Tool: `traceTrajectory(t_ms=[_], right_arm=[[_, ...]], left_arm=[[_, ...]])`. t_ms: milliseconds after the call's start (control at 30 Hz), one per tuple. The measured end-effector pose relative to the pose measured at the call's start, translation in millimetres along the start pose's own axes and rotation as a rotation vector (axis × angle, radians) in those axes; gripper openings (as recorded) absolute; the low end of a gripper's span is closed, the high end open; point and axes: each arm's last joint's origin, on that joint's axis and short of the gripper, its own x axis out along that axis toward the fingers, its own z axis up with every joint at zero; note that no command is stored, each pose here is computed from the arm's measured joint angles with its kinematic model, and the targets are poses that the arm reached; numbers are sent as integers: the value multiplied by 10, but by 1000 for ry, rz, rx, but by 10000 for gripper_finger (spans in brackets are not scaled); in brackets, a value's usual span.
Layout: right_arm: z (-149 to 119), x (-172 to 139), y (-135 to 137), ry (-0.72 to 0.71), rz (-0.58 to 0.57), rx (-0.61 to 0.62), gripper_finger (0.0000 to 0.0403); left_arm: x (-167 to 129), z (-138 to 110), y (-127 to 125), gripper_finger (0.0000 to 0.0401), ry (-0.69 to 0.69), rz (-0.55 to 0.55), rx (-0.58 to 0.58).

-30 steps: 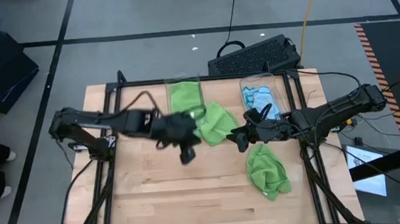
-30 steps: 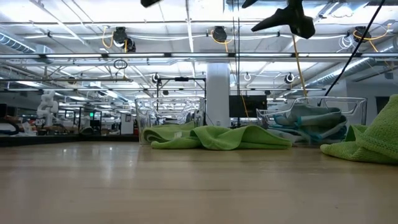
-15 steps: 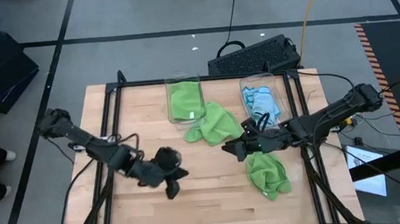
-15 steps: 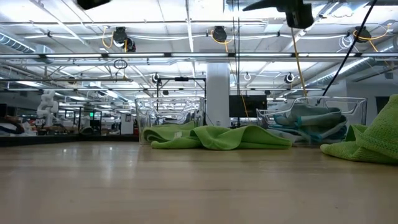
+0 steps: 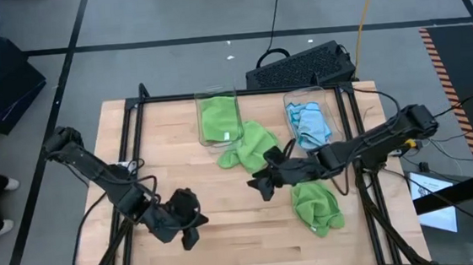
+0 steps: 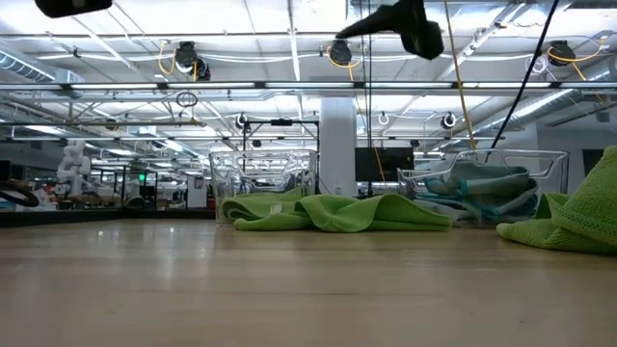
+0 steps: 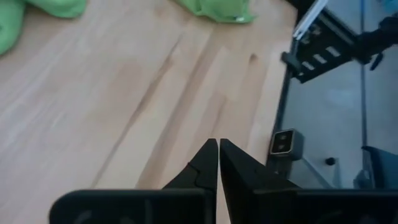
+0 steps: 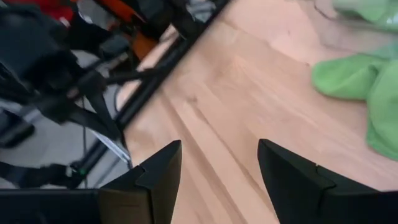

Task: Fold microfiber towels
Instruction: Fold the top green microfiber towel

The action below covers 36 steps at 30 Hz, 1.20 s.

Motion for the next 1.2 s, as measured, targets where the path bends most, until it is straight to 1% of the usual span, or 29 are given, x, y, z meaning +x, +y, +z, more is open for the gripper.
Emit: traceTrajectory(t_ms=[67, 133, 233, 333, 433, 533, 667, 767, 833, 1033, 1100, 1200], right_arm=[[-5, 46, -43, 40, -14, -11, 203], [-30, 49, -100, 88, -57, -41, 203], [-57, 28, -172, 158, -108, -98, 203], [-45, 7, -231, 194, -141, -189, 207], [-26, 20, -269, 210, -150, -325, 215], [11, 37, -310, 217, -151, -454, 225], [91, 92, -485, 239, -208, -517, 237], [137, 136, -625, 267, -207, -563, 242], [153, 169, -719, 298, -182, -600, 242], [187, 265, -1042, 335, -100, -648, 224], [182, 288, -1131, 333, -73, -683, 219], [170, 324, -1243, 304, -63, -745, 216]], left_arm=[[5, 0, 25, 18, 8, 22, -4], [8, 0, 51, 19, 12, 46, 6], [22, 22, 101, 19, 22, 81, 47], [35, 51, 129, 19, 24, 97, 120], [51, 89, 158, 19, 22, 109, 175], [70, 138, 193, 19, 17, 124, 173], [94, 202, 241, 19, 6, 144, 135], [104, 231, 266, 19, 3, 155, 120], [112, 255, 284, 19, -2, 162, 112], [134, 322, 344, 19, -11, 189, 88], [140, 342, 360, 19, -15, 195, 80], [151, 373, 384, 19, -23, 203, 45]])
